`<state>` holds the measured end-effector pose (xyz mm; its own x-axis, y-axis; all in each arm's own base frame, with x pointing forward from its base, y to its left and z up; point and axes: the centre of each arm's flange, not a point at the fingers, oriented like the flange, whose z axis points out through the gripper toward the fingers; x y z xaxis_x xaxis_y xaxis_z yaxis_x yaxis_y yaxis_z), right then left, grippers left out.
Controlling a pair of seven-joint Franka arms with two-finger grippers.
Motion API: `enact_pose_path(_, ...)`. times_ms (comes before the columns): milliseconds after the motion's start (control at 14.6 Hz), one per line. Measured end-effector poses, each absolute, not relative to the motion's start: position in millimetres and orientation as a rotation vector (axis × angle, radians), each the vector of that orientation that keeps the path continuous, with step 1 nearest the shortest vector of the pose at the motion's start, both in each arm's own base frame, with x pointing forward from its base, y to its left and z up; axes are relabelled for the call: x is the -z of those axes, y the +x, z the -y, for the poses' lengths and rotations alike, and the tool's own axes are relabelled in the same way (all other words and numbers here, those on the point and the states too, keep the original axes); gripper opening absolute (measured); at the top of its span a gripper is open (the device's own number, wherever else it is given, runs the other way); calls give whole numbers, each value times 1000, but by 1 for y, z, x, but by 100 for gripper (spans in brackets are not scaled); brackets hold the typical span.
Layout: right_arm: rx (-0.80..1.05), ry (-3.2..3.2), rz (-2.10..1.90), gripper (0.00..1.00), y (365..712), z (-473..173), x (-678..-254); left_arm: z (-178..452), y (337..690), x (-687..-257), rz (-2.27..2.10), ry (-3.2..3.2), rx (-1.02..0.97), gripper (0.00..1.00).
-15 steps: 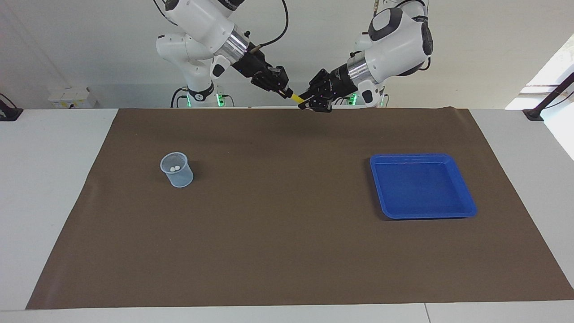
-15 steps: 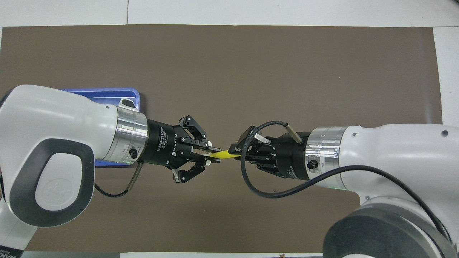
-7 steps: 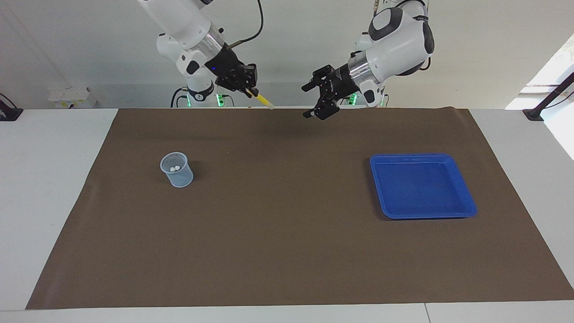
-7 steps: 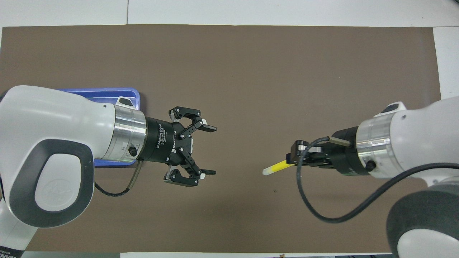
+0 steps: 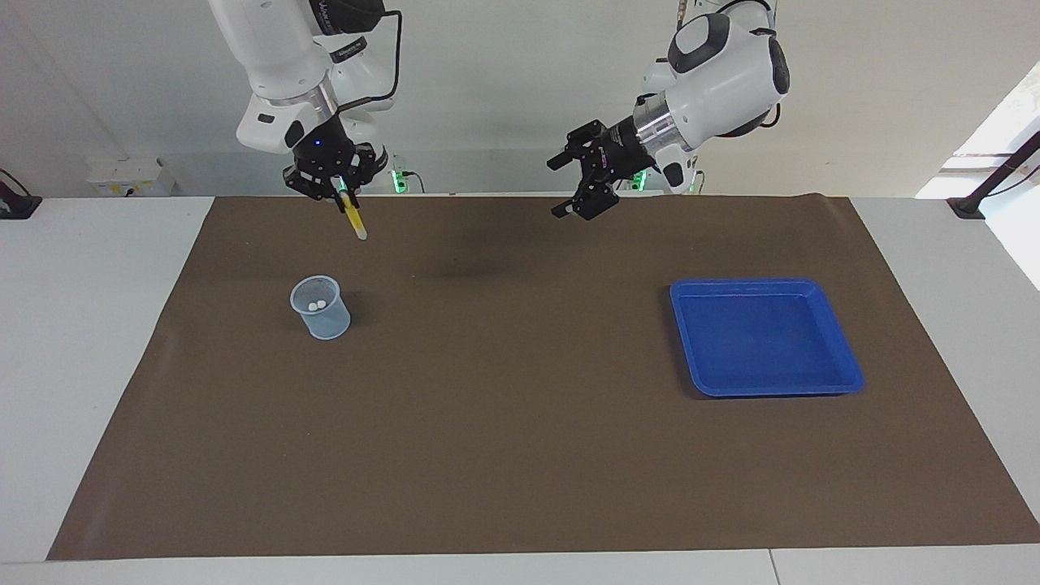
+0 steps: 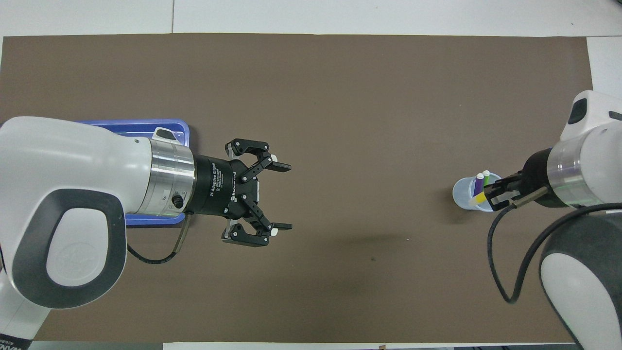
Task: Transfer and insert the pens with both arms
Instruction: 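Insert the yellow pen into the cup with the right gripper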
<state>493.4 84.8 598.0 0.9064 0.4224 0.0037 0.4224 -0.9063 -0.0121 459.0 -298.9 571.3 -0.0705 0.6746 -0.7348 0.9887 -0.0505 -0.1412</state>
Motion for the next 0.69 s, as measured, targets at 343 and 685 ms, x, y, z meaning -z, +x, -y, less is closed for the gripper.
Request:
enact_pose_path(343,48,-3072,877,18,512,-43,-544,292,466,-571,-1792,1782,829,100)
enact_pose_path(685,-2,-3063,885,18,516,-13,-482,278,471,-562,-1634,2083,547,100)
